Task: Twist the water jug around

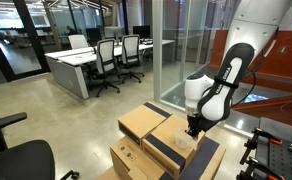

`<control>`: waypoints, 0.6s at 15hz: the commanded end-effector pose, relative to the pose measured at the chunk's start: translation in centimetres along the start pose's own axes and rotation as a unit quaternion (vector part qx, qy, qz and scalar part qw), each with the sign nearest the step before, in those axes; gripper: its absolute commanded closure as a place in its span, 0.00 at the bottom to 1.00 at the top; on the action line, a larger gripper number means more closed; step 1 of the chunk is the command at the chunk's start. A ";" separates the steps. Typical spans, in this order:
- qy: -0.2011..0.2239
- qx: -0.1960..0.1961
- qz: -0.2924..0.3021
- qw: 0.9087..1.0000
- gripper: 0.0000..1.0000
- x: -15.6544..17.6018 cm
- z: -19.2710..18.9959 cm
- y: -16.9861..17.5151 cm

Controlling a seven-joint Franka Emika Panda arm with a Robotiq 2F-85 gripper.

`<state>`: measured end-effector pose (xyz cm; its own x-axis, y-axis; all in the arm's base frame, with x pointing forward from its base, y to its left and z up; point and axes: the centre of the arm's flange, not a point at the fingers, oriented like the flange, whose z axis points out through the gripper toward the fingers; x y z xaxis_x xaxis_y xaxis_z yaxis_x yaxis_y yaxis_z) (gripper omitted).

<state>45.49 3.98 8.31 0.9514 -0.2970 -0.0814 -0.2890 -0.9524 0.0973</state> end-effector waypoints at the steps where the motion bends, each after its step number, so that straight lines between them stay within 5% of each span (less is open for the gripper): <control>1: 0.010 0.000 -0.015 1.000 0.94 -1.0 0.1 -0.1; 9: 0.019 -0.001 -0.038 0.999 0.93 -2.4 0.5 -0.2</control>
<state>43.94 4.76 7.80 0.9639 -0.2563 -0.0727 -0.2493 -0.9639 0.0933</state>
